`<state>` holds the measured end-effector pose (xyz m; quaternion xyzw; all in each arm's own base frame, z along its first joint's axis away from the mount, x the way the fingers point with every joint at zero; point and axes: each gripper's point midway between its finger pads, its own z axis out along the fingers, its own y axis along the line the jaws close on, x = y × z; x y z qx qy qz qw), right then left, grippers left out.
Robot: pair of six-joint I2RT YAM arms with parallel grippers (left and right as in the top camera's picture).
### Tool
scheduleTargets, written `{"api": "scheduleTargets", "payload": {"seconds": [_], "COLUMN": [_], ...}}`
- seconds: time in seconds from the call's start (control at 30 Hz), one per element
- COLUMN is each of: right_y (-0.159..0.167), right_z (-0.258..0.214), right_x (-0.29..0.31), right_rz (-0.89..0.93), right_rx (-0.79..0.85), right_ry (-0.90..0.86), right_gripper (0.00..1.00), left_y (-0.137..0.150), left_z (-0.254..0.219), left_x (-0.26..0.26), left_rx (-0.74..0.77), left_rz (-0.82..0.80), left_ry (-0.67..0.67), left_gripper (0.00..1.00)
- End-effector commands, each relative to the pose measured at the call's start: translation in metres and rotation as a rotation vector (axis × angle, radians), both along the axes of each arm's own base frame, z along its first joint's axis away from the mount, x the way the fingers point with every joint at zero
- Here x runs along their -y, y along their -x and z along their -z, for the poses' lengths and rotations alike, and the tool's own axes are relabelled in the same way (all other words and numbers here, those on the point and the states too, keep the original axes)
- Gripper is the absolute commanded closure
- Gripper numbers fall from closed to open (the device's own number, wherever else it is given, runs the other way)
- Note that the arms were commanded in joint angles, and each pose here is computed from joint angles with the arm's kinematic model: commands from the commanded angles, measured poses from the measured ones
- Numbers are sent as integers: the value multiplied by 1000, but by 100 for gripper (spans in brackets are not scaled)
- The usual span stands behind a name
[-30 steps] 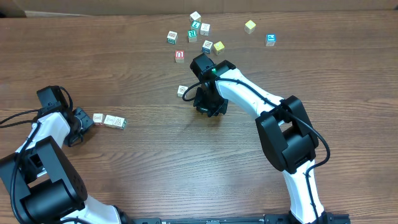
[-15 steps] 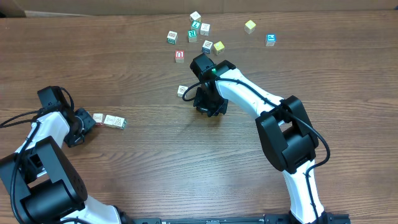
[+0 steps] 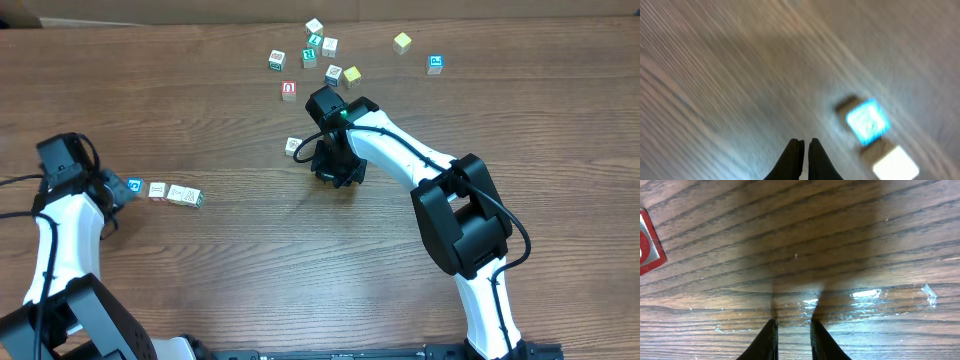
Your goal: Form a horizontal line
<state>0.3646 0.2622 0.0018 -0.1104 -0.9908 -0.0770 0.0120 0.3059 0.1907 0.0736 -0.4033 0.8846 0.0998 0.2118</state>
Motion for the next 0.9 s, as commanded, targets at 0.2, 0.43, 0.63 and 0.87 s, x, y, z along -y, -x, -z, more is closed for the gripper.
{"api": "scheduleTargets", "payload": {"seconds": [0.2,0.43,0.63,0.87], "right_y": [-1,-3,-3,-3], "right_z": [11,10,10,10], "right_x": [4,3,3,3], "right_rz": [-7,-6,-3,-3], "right_rx": [13,18,18,18], "right_ry": [35,30,30,30], "right_gripper": [80,80,80,80], "left_y": [-22,-70,-79,-78], "left_z": [24,59,85,86], "left_x": [-22,-2,16,23], "left_rx": [47,190,202,203], "left_rz": [-64,43,92,107], "left_ry": [-34,125,235,274], "left_gripper": [96,96,96,96]}}
